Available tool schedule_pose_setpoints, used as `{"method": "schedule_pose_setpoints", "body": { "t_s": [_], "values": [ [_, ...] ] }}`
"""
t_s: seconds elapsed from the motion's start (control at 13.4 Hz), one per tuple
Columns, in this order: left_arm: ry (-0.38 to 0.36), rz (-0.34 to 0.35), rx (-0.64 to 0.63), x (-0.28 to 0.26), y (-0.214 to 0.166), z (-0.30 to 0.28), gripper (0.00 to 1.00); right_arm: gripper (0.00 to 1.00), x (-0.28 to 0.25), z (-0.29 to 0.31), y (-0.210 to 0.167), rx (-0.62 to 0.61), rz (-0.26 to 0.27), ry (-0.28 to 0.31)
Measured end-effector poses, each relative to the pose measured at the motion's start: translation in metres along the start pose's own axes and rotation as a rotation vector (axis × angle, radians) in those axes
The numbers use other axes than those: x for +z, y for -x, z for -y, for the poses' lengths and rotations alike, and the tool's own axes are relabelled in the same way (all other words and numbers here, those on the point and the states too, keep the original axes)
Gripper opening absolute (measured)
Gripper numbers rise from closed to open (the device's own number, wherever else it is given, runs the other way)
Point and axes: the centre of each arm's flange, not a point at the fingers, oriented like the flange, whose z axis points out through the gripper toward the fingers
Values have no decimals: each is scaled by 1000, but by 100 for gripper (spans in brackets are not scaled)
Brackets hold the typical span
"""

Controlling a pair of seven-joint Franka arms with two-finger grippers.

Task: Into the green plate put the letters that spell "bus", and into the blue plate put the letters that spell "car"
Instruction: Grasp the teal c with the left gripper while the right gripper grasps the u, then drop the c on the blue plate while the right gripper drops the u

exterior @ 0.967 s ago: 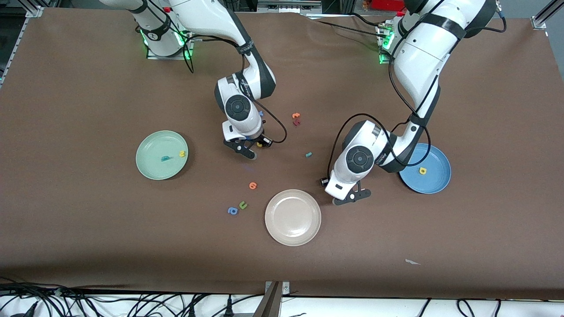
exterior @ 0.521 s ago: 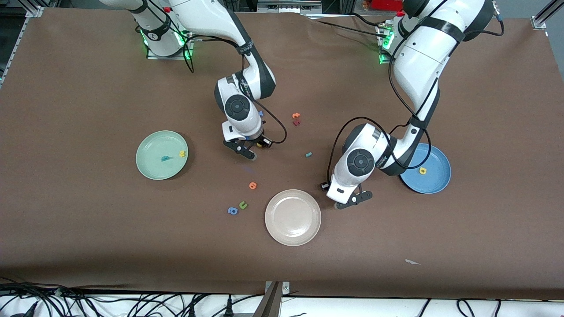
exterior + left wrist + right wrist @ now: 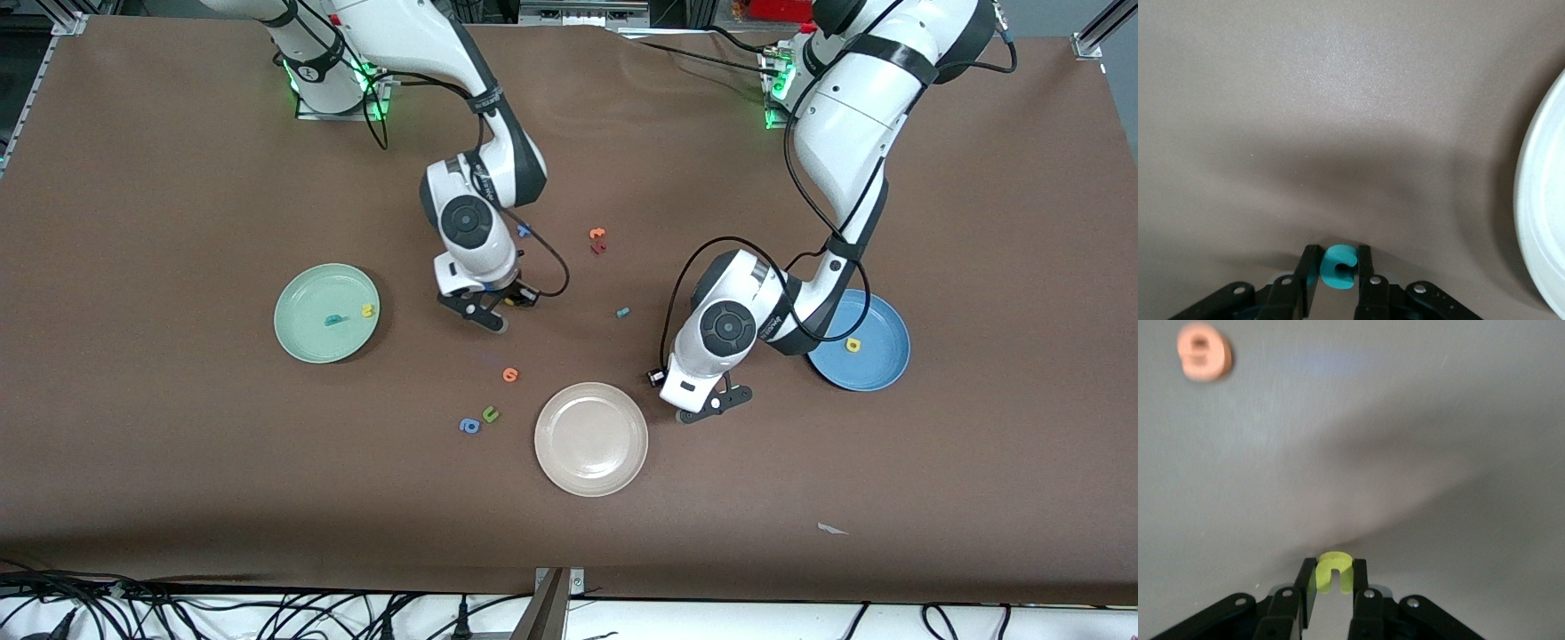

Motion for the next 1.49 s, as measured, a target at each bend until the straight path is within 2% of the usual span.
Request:
{"method": "schedule_pose_setpoints", "body": {
  "t_s": [0.07,0.37,0.52,0.67,0.74,0.89,1.19,1.26,1.49],
  "values": [
    [0,0,0,0,0,0,26,26,-18,-15,-19,-48,19,24],
    [1,-3,-3,-1,-2,1,25,26,-72,-109,-99,-255,133,104],
    [4,-12,-14,-5,-11,6,25,26,-60,-163,-130,-315,189,123],
    [8,-19,-16,-12,-26,16,25,26,-45,-221,-165,-387,236,102],
    [-2,-13,-12,-17,-35,25,25,31,-43,-243,-179,-399,247,76],
    [-30,8,28,-33,-56,51,25,52,-44,-253,-186,-408,252,43],
    [-90,87,144,-67,-96,120,25,96,-69,-206,-174,-443,262,32],
    [-107,112,175,-68,-101,135,25,100,-81,-195,-173,-437,259,28],
    [-181,138,282,-62,-122,181,25,100,-117,-178,-179,-434,222,4]
  ]
}}
